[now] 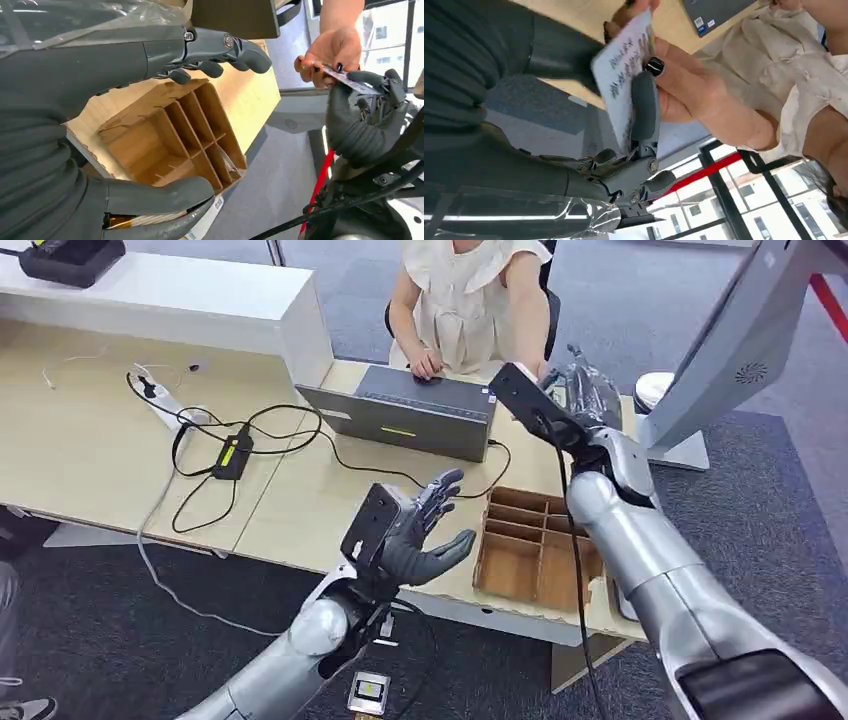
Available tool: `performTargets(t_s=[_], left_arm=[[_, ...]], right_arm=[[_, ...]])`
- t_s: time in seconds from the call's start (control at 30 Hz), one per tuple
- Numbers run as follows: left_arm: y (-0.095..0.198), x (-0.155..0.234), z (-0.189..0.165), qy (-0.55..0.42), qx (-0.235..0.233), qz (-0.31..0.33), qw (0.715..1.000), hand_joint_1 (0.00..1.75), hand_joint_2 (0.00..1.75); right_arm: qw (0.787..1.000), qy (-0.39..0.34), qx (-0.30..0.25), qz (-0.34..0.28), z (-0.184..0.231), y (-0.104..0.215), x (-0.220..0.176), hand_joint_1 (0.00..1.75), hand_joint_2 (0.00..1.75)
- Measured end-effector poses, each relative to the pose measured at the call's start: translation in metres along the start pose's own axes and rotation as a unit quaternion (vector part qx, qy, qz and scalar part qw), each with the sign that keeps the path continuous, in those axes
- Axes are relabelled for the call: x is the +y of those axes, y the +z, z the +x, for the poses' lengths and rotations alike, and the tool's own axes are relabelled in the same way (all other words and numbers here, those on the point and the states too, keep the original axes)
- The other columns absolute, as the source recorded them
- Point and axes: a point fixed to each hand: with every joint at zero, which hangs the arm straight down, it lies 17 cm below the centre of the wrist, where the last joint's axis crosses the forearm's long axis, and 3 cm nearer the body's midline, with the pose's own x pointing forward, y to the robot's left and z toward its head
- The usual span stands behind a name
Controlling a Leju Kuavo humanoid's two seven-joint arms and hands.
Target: Pass the card to the sensor for recognition and then transmit it.
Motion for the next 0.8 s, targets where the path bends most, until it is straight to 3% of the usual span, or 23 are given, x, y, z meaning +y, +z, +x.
performTargets(t_s=[0.47, 0.8], left_arm=[[0.001, 0.006, -0.004, -0.006, 0.005, 0.009, 1.0, 0.0, 1.75], [0.008, 0.015, -0.007, -0.017, 0.005, 0.028, 0.999, 0.0, 1.75]], right_arm=[[1.0, -0.011, -0.001, -0.015, -0.003, 0.0, -0.001, 0.0, 1.75], [0.982, -0.152, -0.059, -0.091, 0.028, -0.002, -0.041, 0.0, 1.75]])
